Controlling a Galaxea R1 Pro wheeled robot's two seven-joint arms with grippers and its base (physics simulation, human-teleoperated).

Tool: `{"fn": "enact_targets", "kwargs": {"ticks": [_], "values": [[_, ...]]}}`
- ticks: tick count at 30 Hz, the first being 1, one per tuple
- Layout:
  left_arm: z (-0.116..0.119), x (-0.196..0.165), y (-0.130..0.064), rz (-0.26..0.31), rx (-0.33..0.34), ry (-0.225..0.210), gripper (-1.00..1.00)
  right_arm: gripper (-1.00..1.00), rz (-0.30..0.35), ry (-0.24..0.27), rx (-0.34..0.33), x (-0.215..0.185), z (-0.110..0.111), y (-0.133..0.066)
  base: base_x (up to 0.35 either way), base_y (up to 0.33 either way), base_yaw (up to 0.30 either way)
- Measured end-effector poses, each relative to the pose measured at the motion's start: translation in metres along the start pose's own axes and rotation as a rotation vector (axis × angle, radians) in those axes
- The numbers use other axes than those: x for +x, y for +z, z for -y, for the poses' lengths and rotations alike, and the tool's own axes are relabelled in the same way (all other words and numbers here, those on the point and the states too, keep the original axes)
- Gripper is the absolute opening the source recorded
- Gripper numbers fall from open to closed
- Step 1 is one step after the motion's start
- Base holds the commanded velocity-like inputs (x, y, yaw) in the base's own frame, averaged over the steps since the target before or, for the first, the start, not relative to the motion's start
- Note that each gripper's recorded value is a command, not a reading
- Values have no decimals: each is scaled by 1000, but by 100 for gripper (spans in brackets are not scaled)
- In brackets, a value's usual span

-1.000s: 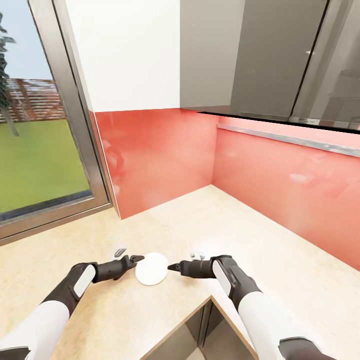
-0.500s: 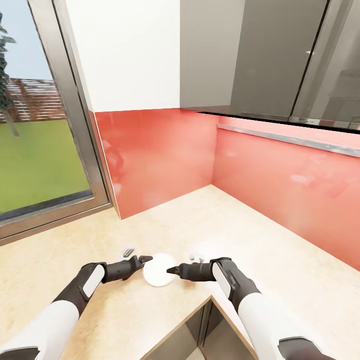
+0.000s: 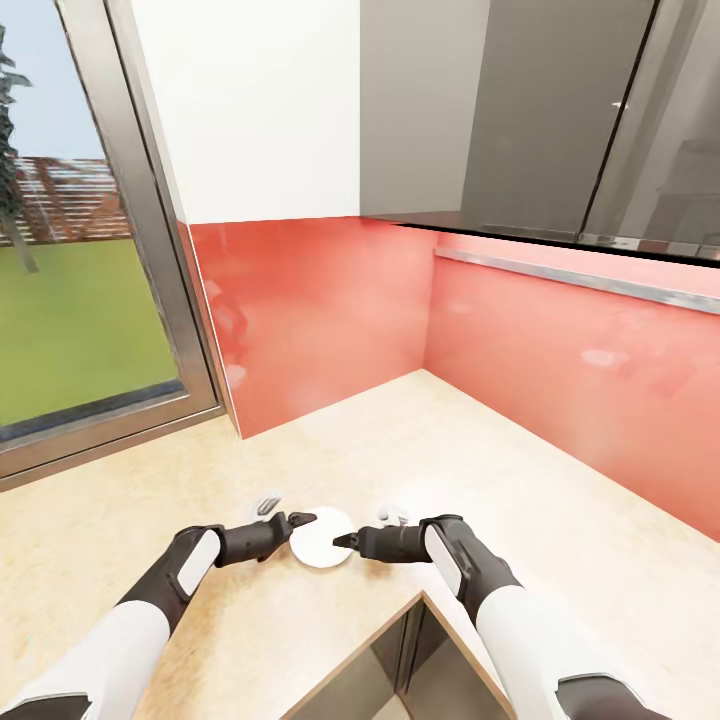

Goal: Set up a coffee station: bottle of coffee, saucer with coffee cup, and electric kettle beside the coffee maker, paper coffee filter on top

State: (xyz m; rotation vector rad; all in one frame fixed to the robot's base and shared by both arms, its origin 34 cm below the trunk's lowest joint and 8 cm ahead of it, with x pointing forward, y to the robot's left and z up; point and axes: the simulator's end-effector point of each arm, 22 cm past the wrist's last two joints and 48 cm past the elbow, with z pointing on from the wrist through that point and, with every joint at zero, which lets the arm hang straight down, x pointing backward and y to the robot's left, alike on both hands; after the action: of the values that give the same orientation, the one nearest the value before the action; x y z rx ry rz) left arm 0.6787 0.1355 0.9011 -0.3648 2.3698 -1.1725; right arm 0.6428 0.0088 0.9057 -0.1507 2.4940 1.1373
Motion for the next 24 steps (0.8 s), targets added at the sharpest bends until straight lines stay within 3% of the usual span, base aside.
{"fn": "enact_targets", "kwargs": {"ticks": [24], "values": [[3, 3, 2, -5, 5, -1, 100, 100, 0, 0, -1, 0, 0, 0, 0, 0, 0]]}}
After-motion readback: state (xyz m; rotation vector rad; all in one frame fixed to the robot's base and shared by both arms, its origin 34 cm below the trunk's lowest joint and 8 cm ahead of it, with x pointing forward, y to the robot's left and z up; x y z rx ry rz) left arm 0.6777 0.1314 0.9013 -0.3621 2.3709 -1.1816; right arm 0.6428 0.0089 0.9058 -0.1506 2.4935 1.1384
